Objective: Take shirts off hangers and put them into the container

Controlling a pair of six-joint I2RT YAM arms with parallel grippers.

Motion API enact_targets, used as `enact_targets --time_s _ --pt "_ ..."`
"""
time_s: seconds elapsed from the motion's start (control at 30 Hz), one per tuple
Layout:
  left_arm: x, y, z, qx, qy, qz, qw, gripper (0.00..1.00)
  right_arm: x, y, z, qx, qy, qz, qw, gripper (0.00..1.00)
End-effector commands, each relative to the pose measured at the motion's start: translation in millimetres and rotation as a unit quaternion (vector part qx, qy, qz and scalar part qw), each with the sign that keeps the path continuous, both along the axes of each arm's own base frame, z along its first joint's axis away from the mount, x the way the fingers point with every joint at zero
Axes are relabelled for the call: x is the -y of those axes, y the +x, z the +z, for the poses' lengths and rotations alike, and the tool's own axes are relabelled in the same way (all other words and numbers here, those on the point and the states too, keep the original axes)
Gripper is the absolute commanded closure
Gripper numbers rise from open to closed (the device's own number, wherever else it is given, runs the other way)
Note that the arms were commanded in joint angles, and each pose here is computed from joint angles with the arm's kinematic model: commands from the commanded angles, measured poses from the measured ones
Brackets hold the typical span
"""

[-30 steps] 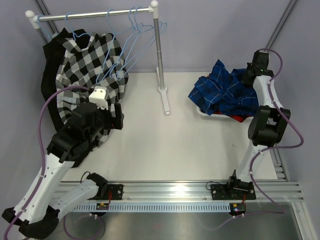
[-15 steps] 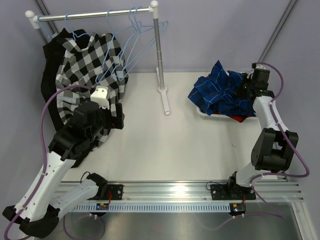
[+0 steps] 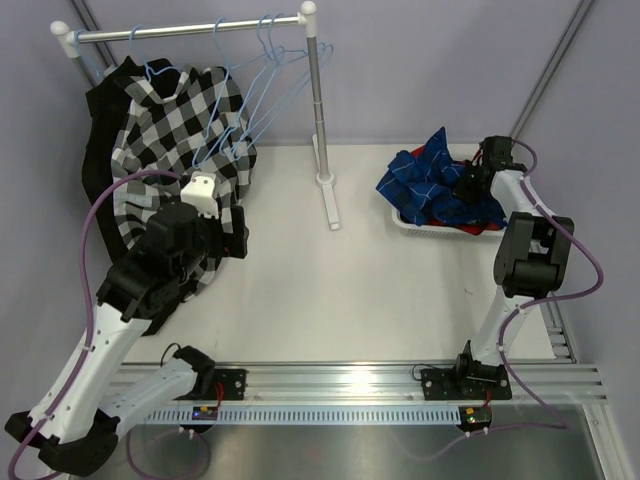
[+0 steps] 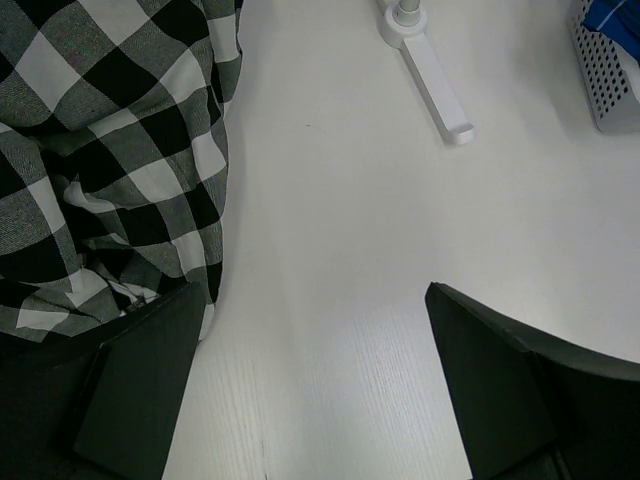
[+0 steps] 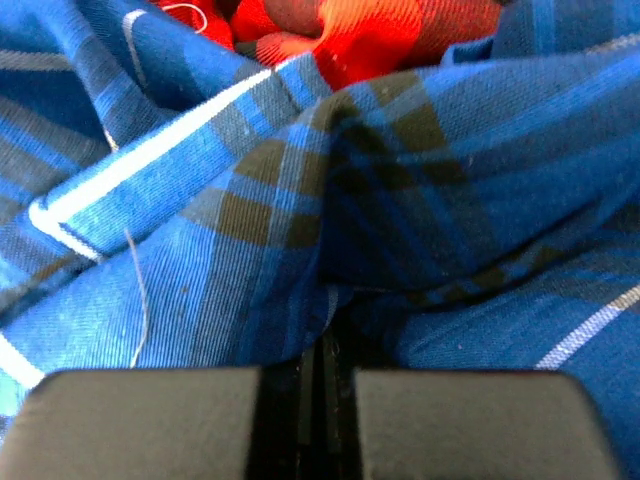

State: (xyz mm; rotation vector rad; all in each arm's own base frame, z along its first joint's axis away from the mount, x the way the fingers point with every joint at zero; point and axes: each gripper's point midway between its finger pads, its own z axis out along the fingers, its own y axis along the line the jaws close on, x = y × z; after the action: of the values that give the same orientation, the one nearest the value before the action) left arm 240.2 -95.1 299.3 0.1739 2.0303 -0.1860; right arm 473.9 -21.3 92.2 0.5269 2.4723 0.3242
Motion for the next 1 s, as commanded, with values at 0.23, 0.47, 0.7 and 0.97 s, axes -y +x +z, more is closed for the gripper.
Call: enact_targets --time_s 0.23,0.47,0.7,0.97 --pt "-5.6 -4.1 36.5 0.057 -0.023 0.003 0.998 0.01 -3.1 -18.8 90.9 0.099 -0.029 0.007 0.995 0.31" --pt "-10.1 -11.4 63.2 0.090 -0.041 0.004 0.995 0.01 7.0 -45.5 226.2 0.234 -0.094 -0.002 0.968 0.07" --pt "-23.8 -23.9 90.6 0.131 -0.057 0.020 0.990 0.01 8.2 -131.4 333.2 0.356 -0.140 -0.029 0.923 0.00" --pt "-48.8 -40.7 109.8 0.173 -0.059 0.054 0.982 0.01 17.0 -245.0 365.9 0.464 -0.200 -0.088 0.859 0.01"
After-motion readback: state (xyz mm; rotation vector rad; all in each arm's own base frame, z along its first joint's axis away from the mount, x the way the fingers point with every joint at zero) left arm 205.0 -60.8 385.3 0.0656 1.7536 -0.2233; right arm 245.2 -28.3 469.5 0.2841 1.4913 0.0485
